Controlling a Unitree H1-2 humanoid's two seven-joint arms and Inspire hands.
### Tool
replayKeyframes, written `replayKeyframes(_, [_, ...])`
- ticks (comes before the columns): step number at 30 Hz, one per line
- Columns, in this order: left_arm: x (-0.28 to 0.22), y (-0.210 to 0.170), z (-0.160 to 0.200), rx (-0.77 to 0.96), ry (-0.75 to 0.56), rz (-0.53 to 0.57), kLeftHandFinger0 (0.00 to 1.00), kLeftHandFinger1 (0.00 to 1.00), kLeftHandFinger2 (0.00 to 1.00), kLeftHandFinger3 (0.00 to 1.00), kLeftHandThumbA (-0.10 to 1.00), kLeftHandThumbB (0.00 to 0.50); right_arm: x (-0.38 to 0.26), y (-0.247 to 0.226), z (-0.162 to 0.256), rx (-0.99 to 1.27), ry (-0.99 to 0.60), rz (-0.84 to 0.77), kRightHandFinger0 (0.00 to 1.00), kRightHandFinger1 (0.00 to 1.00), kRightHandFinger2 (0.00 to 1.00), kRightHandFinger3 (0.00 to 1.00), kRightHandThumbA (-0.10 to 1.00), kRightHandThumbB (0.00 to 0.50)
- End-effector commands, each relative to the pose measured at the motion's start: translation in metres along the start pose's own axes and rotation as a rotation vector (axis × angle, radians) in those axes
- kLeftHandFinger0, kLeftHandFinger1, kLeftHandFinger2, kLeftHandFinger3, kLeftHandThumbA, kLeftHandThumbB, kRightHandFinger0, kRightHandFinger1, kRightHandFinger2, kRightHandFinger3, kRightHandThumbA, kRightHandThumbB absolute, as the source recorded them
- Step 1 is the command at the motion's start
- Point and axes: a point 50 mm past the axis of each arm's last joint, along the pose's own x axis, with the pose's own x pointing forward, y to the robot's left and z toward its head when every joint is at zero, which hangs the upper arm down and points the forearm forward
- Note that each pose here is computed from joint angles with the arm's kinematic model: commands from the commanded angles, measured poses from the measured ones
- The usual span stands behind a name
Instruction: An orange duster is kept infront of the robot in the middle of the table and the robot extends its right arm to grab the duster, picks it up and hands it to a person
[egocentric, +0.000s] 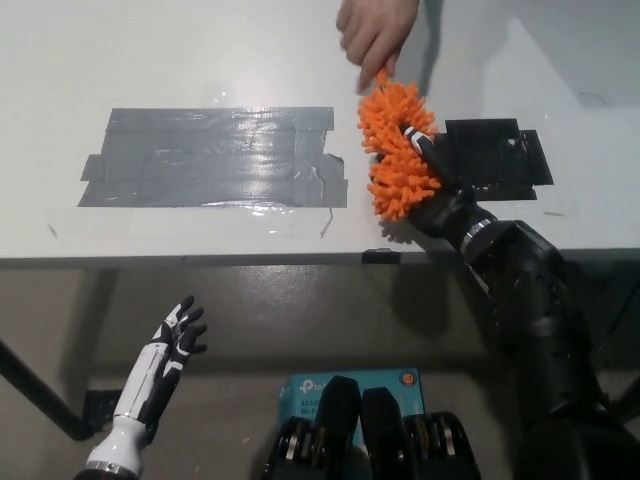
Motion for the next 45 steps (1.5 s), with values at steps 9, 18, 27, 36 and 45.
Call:
replayKeyframes(9, [0.005,0.010,0.015,0.040,-0.072,0.012,0.84,0.90,0.94,1.00,0.91,0.116,0.011,0.034,0.029,0.000,-0.040,0.120,0.12,0.44,0.83,1.00,-0.02,0.179])
replayKeyframes(18, [0.010,0.011,0.018,0.036,-0.086,0.009,0.84,0.89,0.93,1.00,0.88,0.099,-0.002,0.040,0.027,-0.070,-0.057,0.383,1.00,1.00,1.00,1.00,0.76,0.495])
replayKeyframes(27, [0.014,0.013,0.019,0.037,-0.094,0.009,0.82,0.87,0.91,1.00,0.89,0.112,-0.032,0.047,0.043,-0.156,-0.127,0.462,1.00,1.00,1.00,1.00,0.86,0.500])
replayKeyframes(36, [0.020,0.018,0.021,0.043,-0.092,0.012,0.82,0.86,0.90,1.00,0.88,0.111,-0.155,0.078,0.053,-0.732,-0.449,0.372,1.00,1.00,1.00,1.00,0.87,0.500])
replayKeyframes(45, [0.017,0.014,0.014,0.046,-0.062,0.005,0.82,0.88,0.91,1.00,0.88,0.107,-0.245,0.046,0.025,-1.063,-0.593,0.179,1.00,1.00,1.00,1.00,0.91,0.417])
